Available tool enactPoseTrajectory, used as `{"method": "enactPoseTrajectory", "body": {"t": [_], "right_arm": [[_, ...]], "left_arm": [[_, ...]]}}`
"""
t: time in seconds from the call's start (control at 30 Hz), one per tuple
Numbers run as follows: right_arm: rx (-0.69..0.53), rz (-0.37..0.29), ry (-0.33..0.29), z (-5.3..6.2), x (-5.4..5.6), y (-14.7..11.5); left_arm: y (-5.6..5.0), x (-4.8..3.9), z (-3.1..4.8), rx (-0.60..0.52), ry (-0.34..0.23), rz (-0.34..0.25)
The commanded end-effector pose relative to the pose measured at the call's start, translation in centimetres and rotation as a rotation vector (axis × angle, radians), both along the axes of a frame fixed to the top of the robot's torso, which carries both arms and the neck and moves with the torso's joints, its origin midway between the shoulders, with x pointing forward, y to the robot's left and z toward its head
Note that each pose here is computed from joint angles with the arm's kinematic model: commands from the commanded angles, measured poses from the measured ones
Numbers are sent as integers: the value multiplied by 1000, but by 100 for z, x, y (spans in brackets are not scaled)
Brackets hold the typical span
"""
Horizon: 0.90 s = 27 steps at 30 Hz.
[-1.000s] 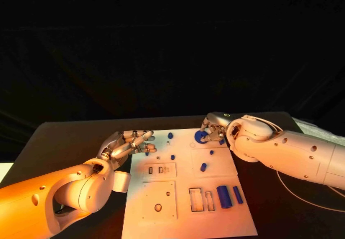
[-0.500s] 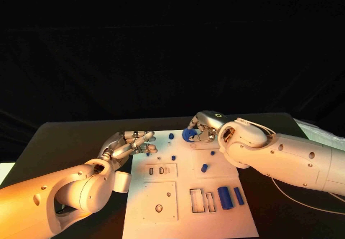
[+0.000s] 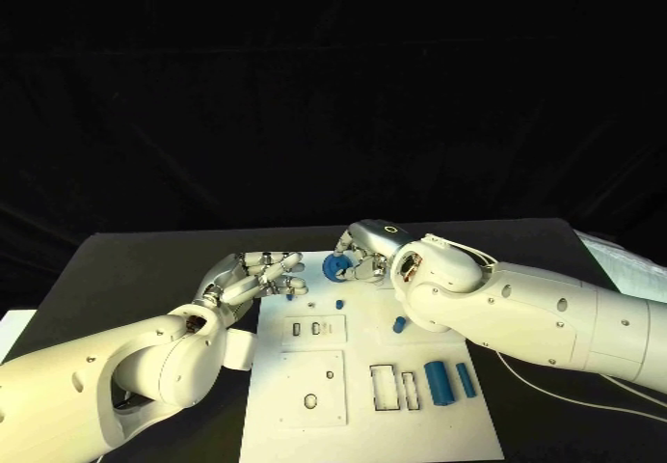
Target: Assemble the parts on the task board
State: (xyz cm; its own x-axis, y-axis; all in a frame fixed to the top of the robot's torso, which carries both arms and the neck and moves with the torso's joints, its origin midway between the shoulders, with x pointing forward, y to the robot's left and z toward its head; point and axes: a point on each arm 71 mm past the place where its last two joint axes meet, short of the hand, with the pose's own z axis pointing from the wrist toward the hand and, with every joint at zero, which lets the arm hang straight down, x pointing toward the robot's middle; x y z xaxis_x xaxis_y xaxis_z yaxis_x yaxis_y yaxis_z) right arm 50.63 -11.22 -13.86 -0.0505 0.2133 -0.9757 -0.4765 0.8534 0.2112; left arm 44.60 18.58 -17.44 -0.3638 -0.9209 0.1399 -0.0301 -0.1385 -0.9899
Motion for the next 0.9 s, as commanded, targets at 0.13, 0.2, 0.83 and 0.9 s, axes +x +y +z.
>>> {"method": "enactPoseTrajectory", "body": {"t": [0.13, 0.2, 0.83, 0.9], "right_arm": [[-45, 10, 7, -79, 41, 70], [-50, 11, 13, -97, 51, 91], [-74, 19, 33, -168, 85, 172], [-74, 18, 32, -170, 88, 172]], "left_arm": [[-23, -5, 18, -9, -13, -19], [-23, -5, 18, -9, -12, -19], [-24, -7, 17, -9, -11, -20], [-24, -7, 18, -9, -10, -20]]}}
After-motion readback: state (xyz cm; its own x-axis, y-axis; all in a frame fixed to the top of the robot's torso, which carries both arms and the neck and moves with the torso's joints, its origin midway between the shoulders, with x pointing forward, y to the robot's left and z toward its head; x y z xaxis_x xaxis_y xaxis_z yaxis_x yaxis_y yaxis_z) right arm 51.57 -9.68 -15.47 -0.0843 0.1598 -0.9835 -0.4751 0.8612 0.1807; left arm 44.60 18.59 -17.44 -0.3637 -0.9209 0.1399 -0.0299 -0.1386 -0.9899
